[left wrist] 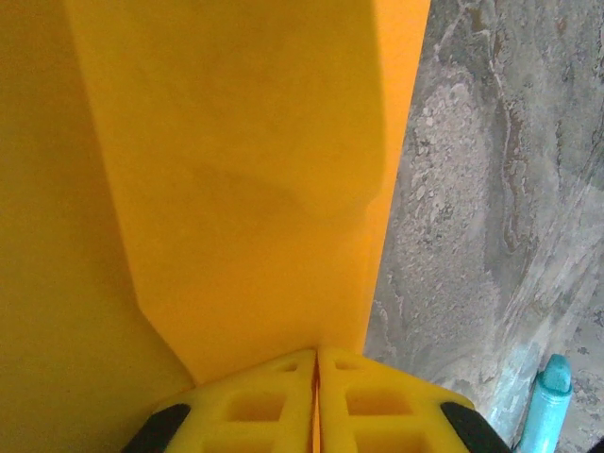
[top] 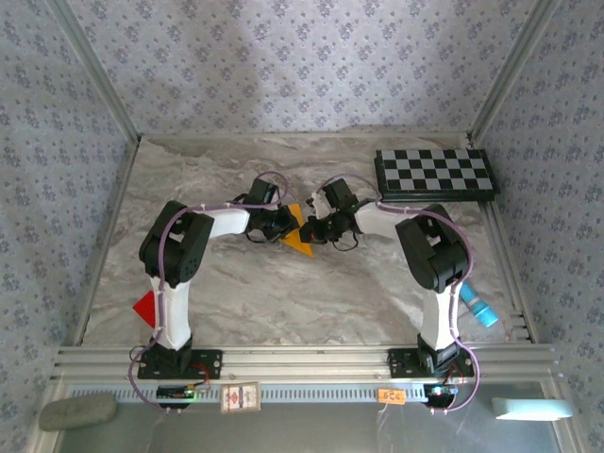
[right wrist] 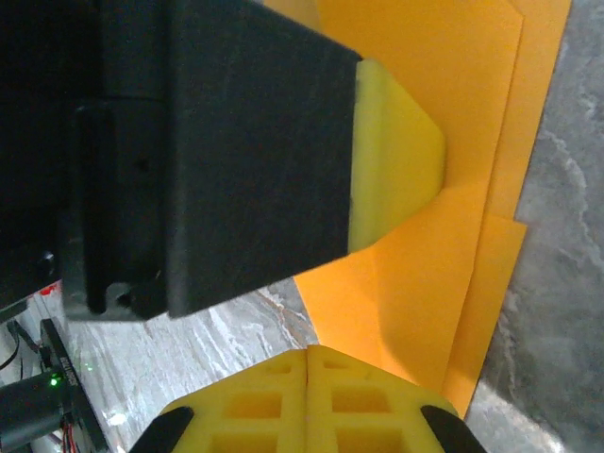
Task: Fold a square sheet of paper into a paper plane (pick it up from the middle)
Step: Fourth fold the wing at the center of the table, then pick up the paper from the center of the table, then turn over the paper at the center of the table.
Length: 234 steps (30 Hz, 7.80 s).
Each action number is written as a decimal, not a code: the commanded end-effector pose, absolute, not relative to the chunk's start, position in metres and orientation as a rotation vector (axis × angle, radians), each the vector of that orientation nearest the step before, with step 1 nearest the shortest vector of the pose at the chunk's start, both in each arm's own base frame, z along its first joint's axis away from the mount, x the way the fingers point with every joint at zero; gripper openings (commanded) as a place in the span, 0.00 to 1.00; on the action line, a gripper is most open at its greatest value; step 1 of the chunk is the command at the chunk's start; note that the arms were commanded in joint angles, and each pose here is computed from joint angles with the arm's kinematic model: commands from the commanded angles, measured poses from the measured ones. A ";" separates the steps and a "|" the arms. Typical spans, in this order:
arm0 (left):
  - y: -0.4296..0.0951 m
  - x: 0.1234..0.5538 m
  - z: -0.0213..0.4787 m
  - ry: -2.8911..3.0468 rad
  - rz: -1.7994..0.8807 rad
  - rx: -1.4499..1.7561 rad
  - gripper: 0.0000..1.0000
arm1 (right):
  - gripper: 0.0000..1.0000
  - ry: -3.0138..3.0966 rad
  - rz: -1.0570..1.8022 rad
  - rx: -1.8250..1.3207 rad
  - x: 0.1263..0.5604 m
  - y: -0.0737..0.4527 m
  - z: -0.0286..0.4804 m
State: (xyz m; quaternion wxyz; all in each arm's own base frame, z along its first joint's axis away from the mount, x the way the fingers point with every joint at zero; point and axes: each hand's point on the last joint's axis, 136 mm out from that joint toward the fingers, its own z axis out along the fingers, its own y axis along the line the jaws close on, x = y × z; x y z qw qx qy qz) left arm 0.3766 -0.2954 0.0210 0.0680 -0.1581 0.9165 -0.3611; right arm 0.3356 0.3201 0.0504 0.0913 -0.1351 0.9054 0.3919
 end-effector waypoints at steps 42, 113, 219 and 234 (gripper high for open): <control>-0.269 0.350 -0.030 2.907 -0.889 -0.663 0.08 | 0.04 2.861 1.044 -0.387 0.268 0.259 0.047; -0.158 0.473 0.149 2.465 -0.717 -0.408 0.34 | 0.24 2.543 1.112 -0.329 0.351 0.306 0.110; -0.261 0.360 0.217 2.094 -1.417 -0.030 0.10 | 0.49 2.087 1.727 0.098 0.403 0.275 0.226; -0.157 0.366 0.169 2.603 -0.132 -0.003 0.10 | 0.58 2.343 0.685 0.100 0.384 0.152 0.193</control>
